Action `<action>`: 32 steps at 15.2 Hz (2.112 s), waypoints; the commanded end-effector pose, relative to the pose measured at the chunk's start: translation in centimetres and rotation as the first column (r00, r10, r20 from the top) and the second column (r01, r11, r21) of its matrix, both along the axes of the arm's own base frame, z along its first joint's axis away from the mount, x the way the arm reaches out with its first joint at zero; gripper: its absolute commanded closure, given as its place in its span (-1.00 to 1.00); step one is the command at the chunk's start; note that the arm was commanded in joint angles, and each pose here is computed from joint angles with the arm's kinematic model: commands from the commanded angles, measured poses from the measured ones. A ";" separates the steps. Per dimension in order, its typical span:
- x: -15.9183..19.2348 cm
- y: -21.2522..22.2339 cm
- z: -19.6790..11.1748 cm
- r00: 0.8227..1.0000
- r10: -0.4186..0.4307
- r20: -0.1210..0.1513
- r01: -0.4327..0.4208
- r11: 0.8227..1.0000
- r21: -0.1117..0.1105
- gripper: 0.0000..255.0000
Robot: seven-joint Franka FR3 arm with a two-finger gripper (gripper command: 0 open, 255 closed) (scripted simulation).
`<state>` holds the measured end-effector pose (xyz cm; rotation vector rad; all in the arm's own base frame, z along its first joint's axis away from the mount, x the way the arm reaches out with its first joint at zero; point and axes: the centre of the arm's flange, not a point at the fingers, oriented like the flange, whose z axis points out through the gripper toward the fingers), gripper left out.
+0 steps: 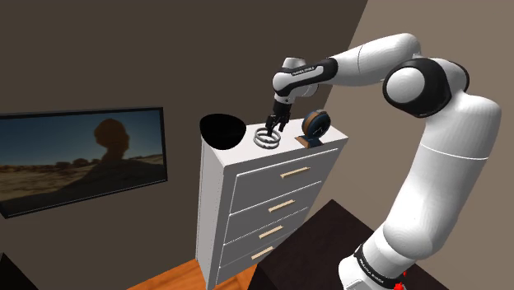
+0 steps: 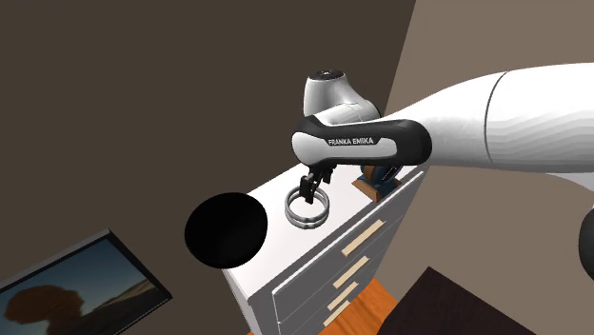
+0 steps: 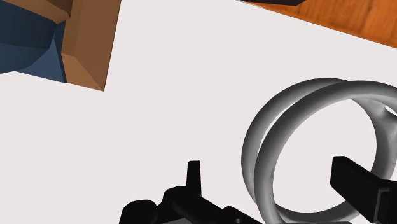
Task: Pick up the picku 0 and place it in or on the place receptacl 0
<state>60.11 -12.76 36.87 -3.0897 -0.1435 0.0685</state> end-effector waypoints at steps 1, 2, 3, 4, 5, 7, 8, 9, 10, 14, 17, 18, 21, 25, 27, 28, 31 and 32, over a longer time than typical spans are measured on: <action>0.0 -0.2 -0.2 1.000 0.000 0.001 0.000 1.000 0.000 -1.00; 0.0 -0.2 -0.2 1.000 0.000 0.001 0.000 1.000 0.000 -1.00; 0.0 -0.2 -0.2 1.000 0.000 0.001 0.000 1.000 0.000 -1.00; 0.0 -0.2 -0.2 1.000 0.000 0.001 0.000 1.000 0.000 -1.00; 0.0 -0.2 -0.2 1.000 0.000 0.001 0.000 1.000 0.000 -1.00; 0.0 -0.1 -0.2 1.000 0.000 0.001 0.000 1.000 0.000 -1.00; 0.0 -0.1 -0.2 1.000 0.000 0.001 0.000 1.000 0.000 1.00; 0.0 -0.1 -0.2 1.000 0.000 0.001 0.000 1.000 0.000 1.00; 0.0 -0.1 -0.2 1.000 0.000 0.001 0.000 1.000 0.000 1.00; 0.0 -0.1 -0.2 1.000 0.000 0.001 0.000 1.000 0.000 1.00; 0.0 -0.2 -0.2 1.000 0.000 0.001 0.000 1.000 0.000 1.00; 0.0 -0.2 0.3 1.000 0.000 0.001 0.000 1.000 0.000 1.00; 0.0 -0.2 1.9 1.000 0.000 0.001 0.000 1.000 0.000 1.00; 0.0 -0.2 4.0 1.000 0.000 0.001 0.000 1.000 0.000 1.00; 0.0 -0.2 5.0 1.000 0.000 0.001 0.000 1.000 0.000 1.00; 0.0 -0.2 5.6 1.000 0.000 0.001 0.000 1.000 0.000 1.00; 0.0 -0.2 7.2 1.000 0.000 0.001 0.000 1.000 0.000 1.00; 0.0 -0.2 7.7 1.000 0.000 0.001 0.000 1.000 0.000 1.00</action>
